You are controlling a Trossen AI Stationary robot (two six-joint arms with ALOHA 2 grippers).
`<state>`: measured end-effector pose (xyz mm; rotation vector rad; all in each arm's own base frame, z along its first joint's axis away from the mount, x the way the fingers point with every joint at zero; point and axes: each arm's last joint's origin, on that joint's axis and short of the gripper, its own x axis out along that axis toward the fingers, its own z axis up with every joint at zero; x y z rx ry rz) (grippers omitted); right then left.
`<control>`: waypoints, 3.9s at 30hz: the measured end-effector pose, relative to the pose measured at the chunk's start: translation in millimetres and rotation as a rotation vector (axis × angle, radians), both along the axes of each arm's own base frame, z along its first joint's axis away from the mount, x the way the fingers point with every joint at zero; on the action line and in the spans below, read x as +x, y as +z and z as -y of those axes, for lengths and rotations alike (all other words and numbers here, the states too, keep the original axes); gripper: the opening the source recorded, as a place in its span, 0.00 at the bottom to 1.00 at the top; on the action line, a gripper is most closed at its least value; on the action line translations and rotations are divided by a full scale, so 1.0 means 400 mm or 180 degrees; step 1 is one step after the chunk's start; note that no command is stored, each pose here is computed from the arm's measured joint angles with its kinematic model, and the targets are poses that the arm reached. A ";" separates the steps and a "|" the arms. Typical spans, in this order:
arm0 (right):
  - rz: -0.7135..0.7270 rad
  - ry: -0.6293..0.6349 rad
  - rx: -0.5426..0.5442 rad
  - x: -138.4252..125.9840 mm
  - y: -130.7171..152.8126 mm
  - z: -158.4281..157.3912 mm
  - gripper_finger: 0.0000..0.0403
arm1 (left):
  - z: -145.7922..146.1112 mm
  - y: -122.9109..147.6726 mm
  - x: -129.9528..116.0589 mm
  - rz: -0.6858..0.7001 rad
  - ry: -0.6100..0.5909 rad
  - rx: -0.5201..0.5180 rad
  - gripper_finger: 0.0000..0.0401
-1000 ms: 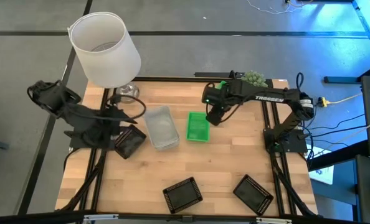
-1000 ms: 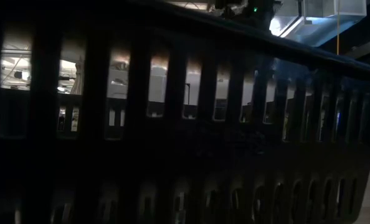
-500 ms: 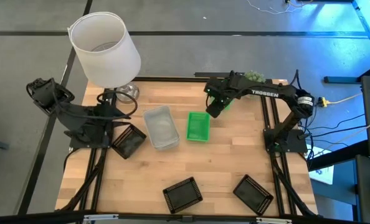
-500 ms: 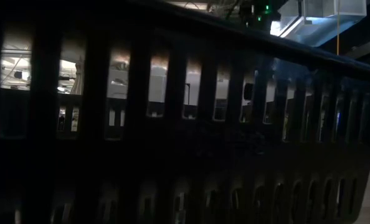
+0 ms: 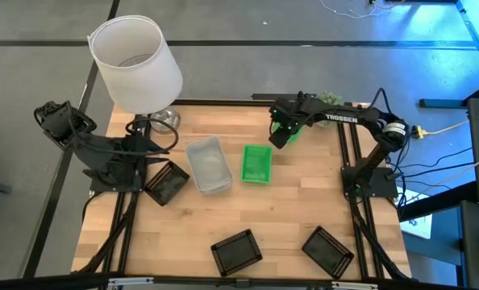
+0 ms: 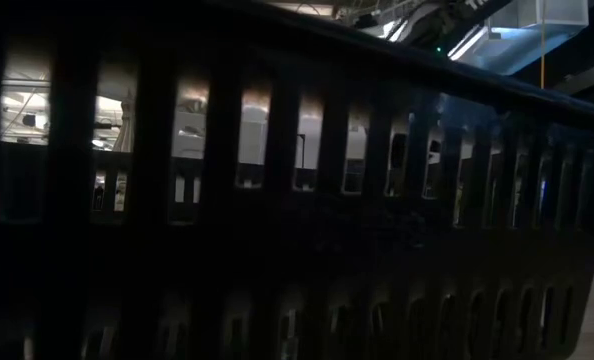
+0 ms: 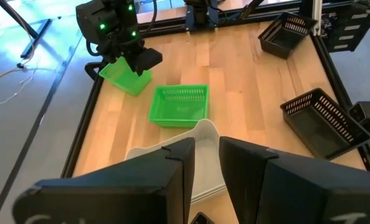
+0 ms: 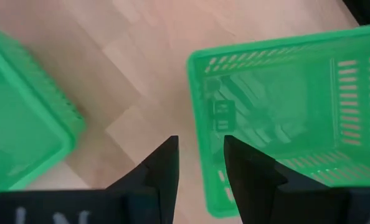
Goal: Stack baskets by color
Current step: Stack the top green bin into the bottom green bin
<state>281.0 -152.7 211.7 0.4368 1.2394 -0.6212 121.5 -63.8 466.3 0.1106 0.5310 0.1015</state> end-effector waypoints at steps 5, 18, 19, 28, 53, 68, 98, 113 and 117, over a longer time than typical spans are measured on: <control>-0.0036 -0.0028 0.0013 -0.013 -0.023 0.006 0.32 | -0.001 -0.002 -0.001 -0.0028 0.0008 0.0029 0.17; -0.0160 0.0084 0.0031 -0.039 -0.077 0.000 0.32 | -0.001 -0.002 -0.001 -0.0029 0.0011 0.0034 0.17; -0.0157 0.0095 0.0026 -0.040 -0.082 0.000 0.32 | -0.001 -0.002 -0.001 -0.0028 0.0011 0.0033 0.17; -0.0147 0.0095 0.0018 -0.048 -0.106 -0.005 0.26 | -0.001 -0.002 -0.001 -0.0028 0.0010 0.0033 0.17; -0.0306 0.0706 -0.0639 0.075 0.083 -0.141 0.01 | -0.003 -0.006 -0.004 -0.0093 0.0008 0.0077 0.17; 0.0496 0.1800 -0.0754 0.148 0.264 -0.473 0.01 | -0.010 -0.003 -0.003 0.0029 0.0268 0.0274 0.17; -0.0077 0.1694 -0.0689 0.222 0.109 -0.501 0.01 | -0.015 0.000 -0.004 0.0184 0.0576 0.0177 0.17; -0.0339 0.1700 -0.0402 0.259 0.018 -0.492 0.03 | -0.014 0.000 -0.003 0.0200 0.0612 0.0063 0.17; -0.0305 0.1673 -0.0408 0.261 0.019 -0.490 0.10 | -0.014 0.000 -0.003 0.0213 0.0645 0.0002 0.17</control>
